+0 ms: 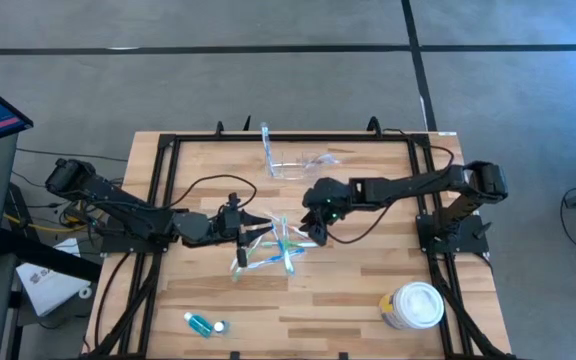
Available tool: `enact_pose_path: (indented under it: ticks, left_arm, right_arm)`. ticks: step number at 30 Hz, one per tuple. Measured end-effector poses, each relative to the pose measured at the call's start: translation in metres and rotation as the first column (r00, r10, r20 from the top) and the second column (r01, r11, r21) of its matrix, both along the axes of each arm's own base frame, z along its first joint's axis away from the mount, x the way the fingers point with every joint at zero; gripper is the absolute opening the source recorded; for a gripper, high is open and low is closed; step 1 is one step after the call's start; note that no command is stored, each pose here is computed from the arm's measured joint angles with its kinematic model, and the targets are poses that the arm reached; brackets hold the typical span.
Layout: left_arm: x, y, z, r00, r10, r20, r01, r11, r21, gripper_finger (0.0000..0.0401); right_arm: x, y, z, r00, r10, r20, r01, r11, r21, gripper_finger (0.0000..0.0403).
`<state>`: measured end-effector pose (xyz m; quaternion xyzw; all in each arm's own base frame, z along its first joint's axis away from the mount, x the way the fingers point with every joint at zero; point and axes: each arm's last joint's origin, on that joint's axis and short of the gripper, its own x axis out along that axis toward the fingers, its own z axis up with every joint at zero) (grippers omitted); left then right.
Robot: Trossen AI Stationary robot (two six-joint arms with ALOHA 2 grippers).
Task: Pick & Place toothbrushing station
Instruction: Put the green toothbrush into the transparent organizer
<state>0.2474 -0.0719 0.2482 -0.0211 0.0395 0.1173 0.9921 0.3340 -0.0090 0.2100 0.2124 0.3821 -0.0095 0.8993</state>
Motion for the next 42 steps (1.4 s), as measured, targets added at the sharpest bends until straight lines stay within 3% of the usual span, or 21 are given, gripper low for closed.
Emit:
enact_pose_path:
  ticks: [10,13,21,42]
  left_arm:
    - [0.000,0.000,0.000,1.000,0.000,-0.003,0.000,1.000,0.001,0.0076]
    - [0.000,0.000,0.000,1.000,0.001,-0.004,-0.001,1.000,0.002,0.0076]
    - [0.000,0.001,0.000,1.000,0.005,-0.005,-0.005,1.000,0.002,0.0076]
    - [0.000,0.000,-0.001,1.000,0.002,-0.004,-0.002,1.000,-0.006,0.0076]
  right_arm:
    - [0.010,0.005,-0.017,0.999,-0.040,0.009,0.040,0.999,0.029,0.0133]
    - [0.013,0.008,-0.037,0.997,-0.055,-0.056,0.058,0.997,0.050,0.0133]
    - [0.032,0.005,-0.074,0.994,-0.095,-0.046,0.099,0.991,0.093,0.0127]
    - [0.039,0.001,-0.096,0.988,-0.144,-0.058,0.151,0.980,0.129,0.0127]
